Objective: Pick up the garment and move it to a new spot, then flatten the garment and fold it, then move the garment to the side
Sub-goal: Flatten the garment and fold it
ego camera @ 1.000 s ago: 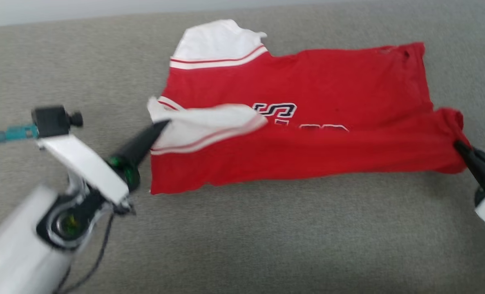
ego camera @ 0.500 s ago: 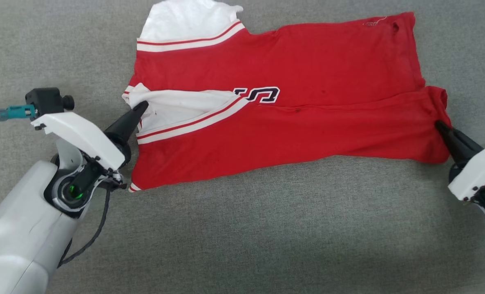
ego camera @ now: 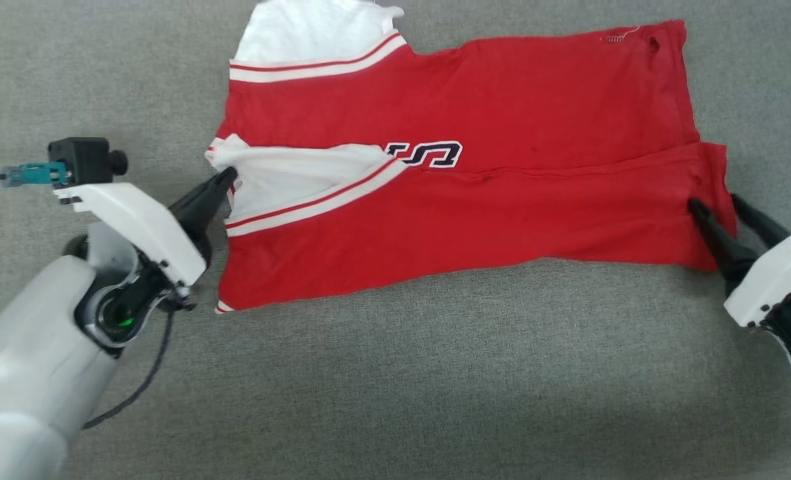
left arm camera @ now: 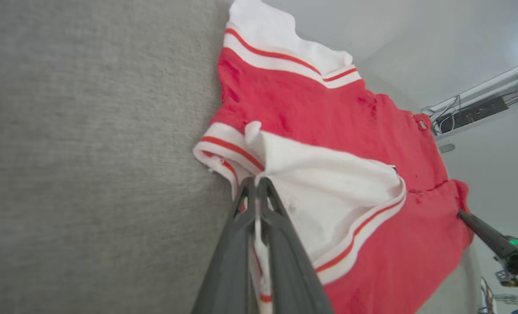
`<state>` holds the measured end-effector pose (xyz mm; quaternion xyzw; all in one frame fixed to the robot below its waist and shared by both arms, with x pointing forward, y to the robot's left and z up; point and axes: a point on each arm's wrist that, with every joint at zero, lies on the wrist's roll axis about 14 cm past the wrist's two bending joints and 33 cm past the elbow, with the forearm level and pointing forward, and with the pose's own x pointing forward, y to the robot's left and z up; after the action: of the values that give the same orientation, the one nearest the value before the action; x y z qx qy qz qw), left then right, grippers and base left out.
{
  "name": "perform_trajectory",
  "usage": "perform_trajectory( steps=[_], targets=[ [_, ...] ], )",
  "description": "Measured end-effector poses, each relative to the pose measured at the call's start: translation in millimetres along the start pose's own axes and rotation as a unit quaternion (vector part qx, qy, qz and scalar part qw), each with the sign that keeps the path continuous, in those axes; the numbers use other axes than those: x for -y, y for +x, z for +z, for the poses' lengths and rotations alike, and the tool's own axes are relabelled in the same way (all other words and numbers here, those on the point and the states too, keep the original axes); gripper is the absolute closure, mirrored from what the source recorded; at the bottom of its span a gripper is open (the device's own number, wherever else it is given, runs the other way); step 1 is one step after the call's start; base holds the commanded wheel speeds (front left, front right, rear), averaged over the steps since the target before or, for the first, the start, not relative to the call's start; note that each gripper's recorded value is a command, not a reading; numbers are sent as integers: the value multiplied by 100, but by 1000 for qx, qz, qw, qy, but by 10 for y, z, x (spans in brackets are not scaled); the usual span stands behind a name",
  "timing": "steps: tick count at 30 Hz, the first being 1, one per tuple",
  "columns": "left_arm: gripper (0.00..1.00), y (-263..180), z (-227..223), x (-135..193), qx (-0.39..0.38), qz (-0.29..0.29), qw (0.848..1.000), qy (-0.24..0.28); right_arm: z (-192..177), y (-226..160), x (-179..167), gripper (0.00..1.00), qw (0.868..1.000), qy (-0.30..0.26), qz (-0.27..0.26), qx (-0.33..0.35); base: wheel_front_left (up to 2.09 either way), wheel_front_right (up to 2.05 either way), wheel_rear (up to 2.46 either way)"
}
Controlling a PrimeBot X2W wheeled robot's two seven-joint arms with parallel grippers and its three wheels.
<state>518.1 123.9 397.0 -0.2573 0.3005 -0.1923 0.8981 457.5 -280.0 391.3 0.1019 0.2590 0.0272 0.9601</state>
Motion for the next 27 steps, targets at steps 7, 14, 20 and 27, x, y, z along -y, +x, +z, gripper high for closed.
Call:
perform_trajectory(
  steps=[7,14,20,27],
  targets=[
    [0,-248,137,33,-9,-5,995,102,220,-125,12,0,999,-21,5,37,0,0,0],
    [0,-521,-286,125,-146,-1,979,142,335,-273,-37,0,997,-37,14,61,0,0,0],
    [0,-626,-639,233,-237,2,964,118,339,-357,-92,0,997,-47,17,66,0,0,0],
    [20,-572,-798,146,-282,25,953,105,294,-434,-62,0,997,-43,8,63,0,0,0]
  ],
)
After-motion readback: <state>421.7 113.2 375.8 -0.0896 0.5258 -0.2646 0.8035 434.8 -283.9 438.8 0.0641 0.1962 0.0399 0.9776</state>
